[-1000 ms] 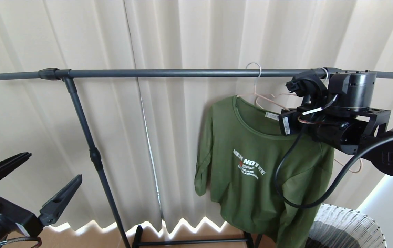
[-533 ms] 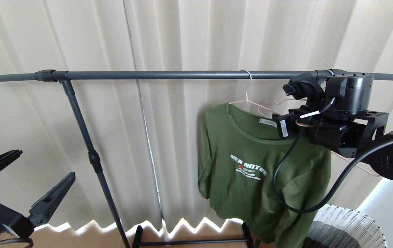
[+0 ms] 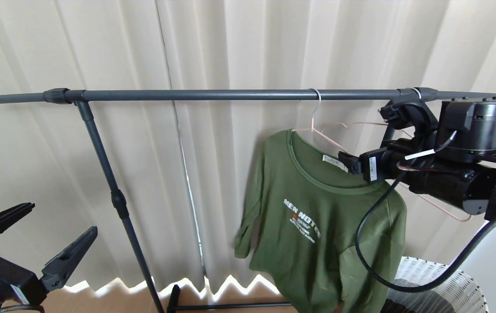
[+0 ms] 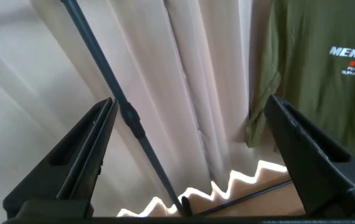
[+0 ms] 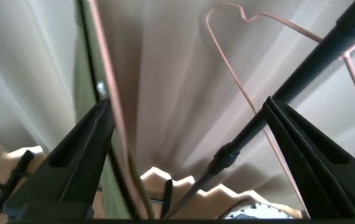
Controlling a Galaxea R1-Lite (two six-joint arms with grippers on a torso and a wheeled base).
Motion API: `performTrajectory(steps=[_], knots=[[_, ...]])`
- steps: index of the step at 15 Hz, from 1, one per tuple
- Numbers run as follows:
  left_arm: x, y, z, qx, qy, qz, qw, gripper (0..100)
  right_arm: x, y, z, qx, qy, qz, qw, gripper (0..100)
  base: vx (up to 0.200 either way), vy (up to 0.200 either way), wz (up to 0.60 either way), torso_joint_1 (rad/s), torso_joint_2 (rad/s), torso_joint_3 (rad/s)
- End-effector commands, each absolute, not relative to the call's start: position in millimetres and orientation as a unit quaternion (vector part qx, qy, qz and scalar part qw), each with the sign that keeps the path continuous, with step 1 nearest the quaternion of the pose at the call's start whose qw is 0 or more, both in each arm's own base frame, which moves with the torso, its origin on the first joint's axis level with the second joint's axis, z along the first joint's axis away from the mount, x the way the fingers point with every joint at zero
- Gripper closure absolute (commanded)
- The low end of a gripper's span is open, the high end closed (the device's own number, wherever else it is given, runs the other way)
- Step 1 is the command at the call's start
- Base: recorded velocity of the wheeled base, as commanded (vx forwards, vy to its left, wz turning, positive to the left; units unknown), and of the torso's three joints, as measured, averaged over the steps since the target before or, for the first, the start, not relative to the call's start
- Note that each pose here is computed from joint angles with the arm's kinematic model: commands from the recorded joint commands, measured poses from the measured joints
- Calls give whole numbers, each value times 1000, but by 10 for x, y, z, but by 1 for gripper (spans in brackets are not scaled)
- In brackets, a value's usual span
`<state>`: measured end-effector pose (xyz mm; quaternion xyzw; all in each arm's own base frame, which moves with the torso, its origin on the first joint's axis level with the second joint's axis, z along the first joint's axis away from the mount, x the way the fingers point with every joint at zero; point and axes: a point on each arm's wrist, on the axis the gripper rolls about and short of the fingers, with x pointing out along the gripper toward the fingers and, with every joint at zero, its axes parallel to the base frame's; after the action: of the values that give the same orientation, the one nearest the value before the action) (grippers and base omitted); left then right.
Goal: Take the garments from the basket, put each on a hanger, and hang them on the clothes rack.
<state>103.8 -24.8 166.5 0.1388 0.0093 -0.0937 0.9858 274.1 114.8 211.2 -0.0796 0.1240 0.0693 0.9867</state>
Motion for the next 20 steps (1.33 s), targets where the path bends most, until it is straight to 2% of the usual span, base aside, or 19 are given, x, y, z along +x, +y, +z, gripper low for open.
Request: performTrajectory(steps=[1, 4, 7, 9, 10, 11, 13, 15, 16, 17, 20], knots=[[1062, -241, 1694, 131, 9, -88, 987, 0, 2498, 1065, 2221, -62, 106, 107, 987, 0, 0, 0, 0, 0, 0, 0], [1056, -237, 1693, 130, 9, -86, 988, 0, 2542, 1090, 2204, -53, 85, 116, 988, 0, 0, 0, 0, 0, 0, 0], [1041, -227, 1673, 123, 12, -81, 989, 0, 2489, 1061, 2200, -42, 38, 123, 991, 0, 0, 0, 0, 0, 0, 0], [1005, -95, 1572, 122, 46, -25, 991, 0, 2167, 692, 2255, -55, 26, 75, 995, 0, 0, 0, 0, 0, 0, 0], [1000, -66, 1553, 121, 56, -14, 991, 0, 2104, 607, 2249, -64, 29, 61, 996, 0, 0, 0, 0, 0, 0, 0], [970, -11, 1516, 109, 74, 11, 991, 0, 1916, 304, 2188, -90, 44, 3, 995, 0, 0, 0, 0, 0, 0, 0], [836, -11, 1396, 105, 79, 8, 991, 0, 1704, 24, 2057, -99, 57, -62, 991, 0, 0, 0, 0, 0, 0, 0], [703, -10, 1266, 106, 81, 5, 991, 0, 1513, -41, 1969, -99, 59, -81, 990, 0, 0, 0, 0, 0, 0, 0], [604, -7, 1279, 102, 62, 8, 993, 0, 1327, -53, 1932, -98, 48, -88, 990, 0, 0, 0, 0, 0, 0, 0], [544, -5, 1256, 102, 64, 7, 993, 0, 1237, -52, 1910, -99, 42, -88, 990, 0, 0, 0, 0, 0, 0, 0], [150, -2, 1064, 105, 53, -19, 993, 0, 730, -48, 1524, -115, 43, -90, 988, 0, 0, 0, 0, 0, 0, 0]])
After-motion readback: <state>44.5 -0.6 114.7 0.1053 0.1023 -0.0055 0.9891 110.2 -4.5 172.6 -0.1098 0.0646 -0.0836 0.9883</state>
